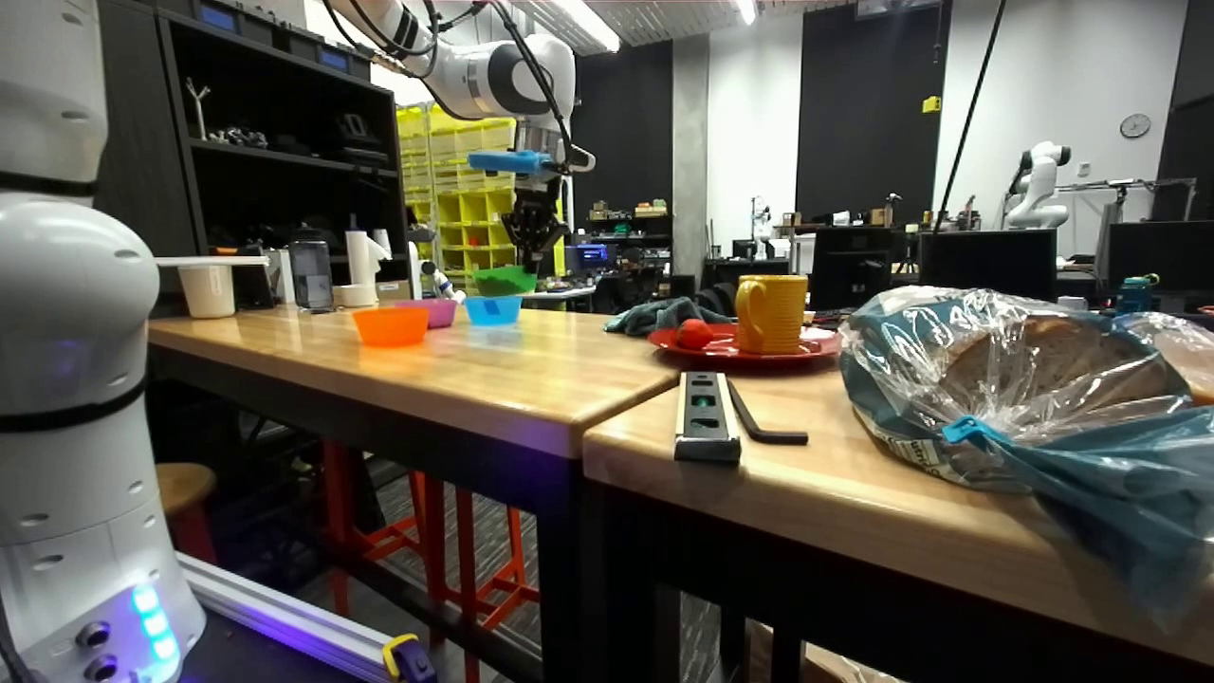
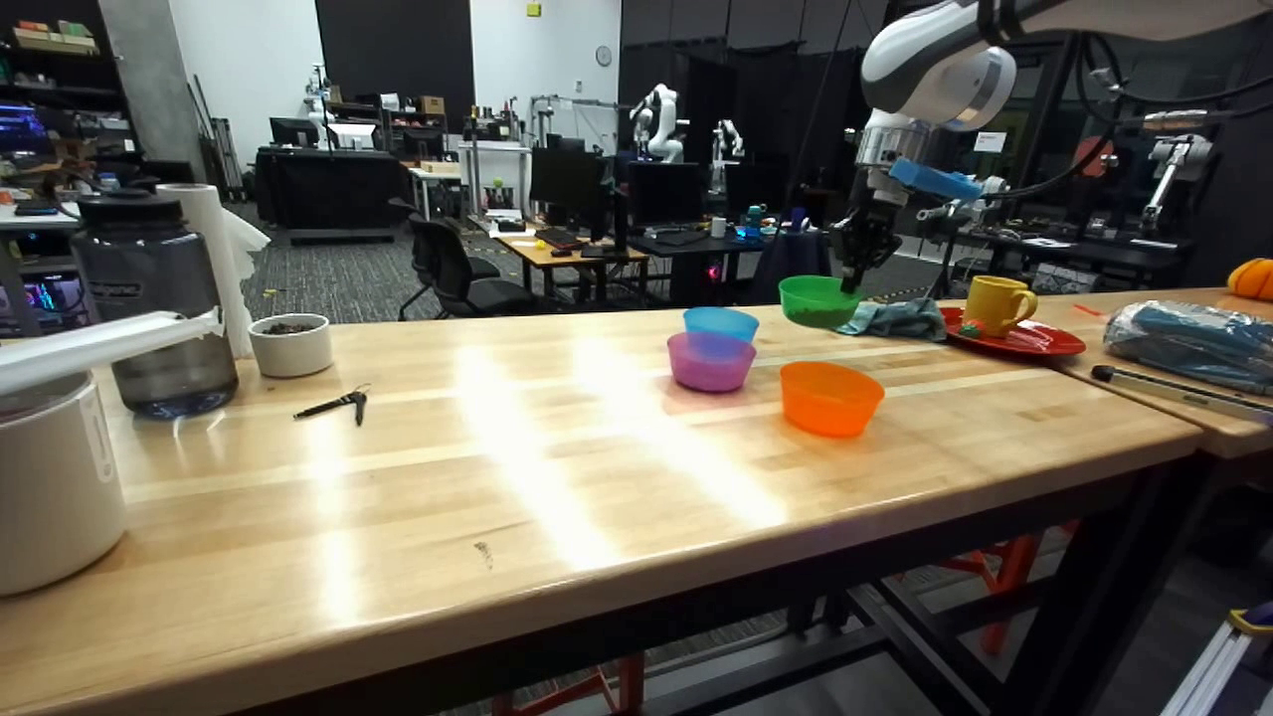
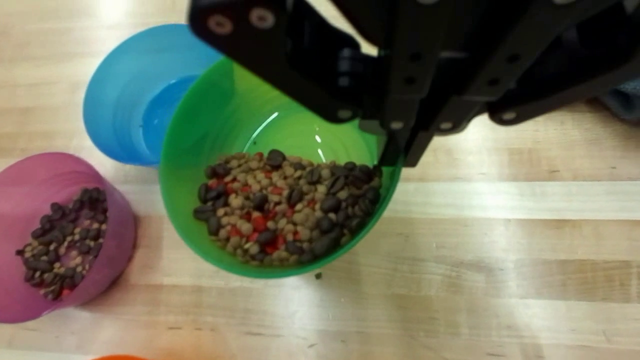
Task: Pour some of the contents of the green bowl into the purple bowl
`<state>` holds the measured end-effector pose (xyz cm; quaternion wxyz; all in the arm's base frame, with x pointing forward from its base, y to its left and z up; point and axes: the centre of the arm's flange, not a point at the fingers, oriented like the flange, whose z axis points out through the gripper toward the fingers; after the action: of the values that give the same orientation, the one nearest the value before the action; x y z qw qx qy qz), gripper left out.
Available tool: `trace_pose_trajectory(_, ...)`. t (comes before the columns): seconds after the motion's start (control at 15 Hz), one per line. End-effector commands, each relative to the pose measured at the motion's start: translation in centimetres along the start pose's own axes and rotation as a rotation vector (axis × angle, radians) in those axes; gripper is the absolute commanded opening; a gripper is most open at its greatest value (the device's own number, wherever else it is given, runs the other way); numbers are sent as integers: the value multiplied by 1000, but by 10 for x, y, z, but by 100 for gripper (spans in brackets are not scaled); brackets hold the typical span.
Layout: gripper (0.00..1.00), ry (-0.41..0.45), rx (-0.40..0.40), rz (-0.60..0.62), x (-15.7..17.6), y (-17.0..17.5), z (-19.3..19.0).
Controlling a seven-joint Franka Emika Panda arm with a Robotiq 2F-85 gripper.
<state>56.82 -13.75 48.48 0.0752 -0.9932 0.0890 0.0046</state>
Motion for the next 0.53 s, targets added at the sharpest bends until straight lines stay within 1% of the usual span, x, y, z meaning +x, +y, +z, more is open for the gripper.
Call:
trace_pose_trajectory(0.0,1,34,20,98,15,7,2)
trace_pose_trajectory(0.33,1,108,23,205,28,22,6)
trace_pose_trajectory(0.47,1,106,18,245,30,29,9)
